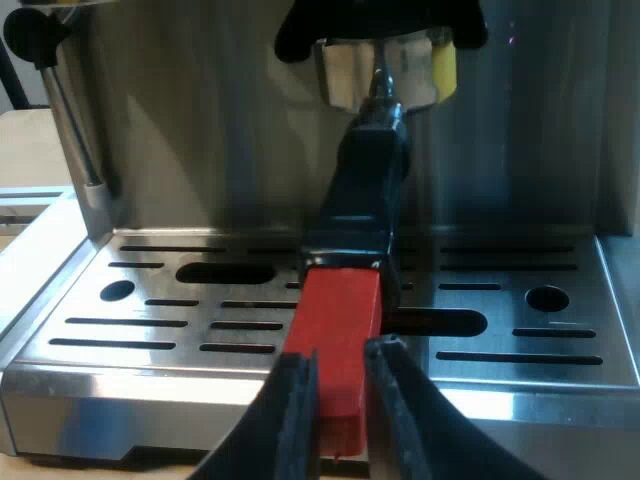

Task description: Grind coffee beans and then tamp

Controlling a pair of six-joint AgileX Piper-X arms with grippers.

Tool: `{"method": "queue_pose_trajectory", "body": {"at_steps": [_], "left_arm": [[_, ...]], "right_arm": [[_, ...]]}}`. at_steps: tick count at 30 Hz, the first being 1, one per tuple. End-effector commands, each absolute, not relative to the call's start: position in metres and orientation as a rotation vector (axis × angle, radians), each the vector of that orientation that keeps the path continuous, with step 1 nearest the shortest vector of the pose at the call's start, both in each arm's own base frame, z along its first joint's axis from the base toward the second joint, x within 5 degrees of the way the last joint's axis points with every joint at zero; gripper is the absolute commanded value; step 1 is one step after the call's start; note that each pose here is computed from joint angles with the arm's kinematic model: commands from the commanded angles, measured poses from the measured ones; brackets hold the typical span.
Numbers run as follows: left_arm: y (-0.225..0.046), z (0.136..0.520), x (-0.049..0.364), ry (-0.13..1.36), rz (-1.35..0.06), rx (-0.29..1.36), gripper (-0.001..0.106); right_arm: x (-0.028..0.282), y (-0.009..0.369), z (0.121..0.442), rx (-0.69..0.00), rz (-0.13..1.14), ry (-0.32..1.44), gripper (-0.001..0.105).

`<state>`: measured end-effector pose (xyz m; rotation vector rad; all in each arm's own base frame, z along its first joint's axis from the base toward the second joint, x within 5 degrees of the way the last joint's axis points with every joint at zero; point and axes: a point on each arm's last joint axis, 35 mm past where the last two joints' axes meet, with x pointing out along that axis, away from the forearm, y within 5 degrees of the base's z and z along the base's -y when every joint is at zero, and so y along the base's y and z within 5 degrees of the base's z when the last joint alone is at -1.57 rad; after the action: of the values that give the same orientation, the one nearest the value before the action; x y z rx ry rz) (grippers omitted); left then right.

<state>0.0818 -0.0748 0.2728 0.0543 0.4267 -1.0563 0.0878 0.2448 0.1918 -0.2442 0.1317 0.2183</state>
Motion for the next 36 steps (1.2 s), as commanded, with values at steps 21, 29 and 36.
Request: {"method": "queue_pose_trajectory", "body": {"at_steps": [21, 29, 36], "left_arm": [[-0.076, 0.274, 0.082, 0.419, -1.073, 0.049, 0.081], [-0.076, 0.274, 0.082, 0.419, -1.073, 0.049, 0.081], [-0.076, 0.274, 0.082, 0.422, -1.073, 0.049, 0.081]], "right_arm": [[0.075, 0.247, 0.19, -0.332, 0.224, 0.131, 0.015], [0.059, 0.248, 0.191, -0.344, 0.208, 0.099, 0.015], [0.05, 0.245, 0.207, -0.286, 0.236, 0.081, 0.016]]}}
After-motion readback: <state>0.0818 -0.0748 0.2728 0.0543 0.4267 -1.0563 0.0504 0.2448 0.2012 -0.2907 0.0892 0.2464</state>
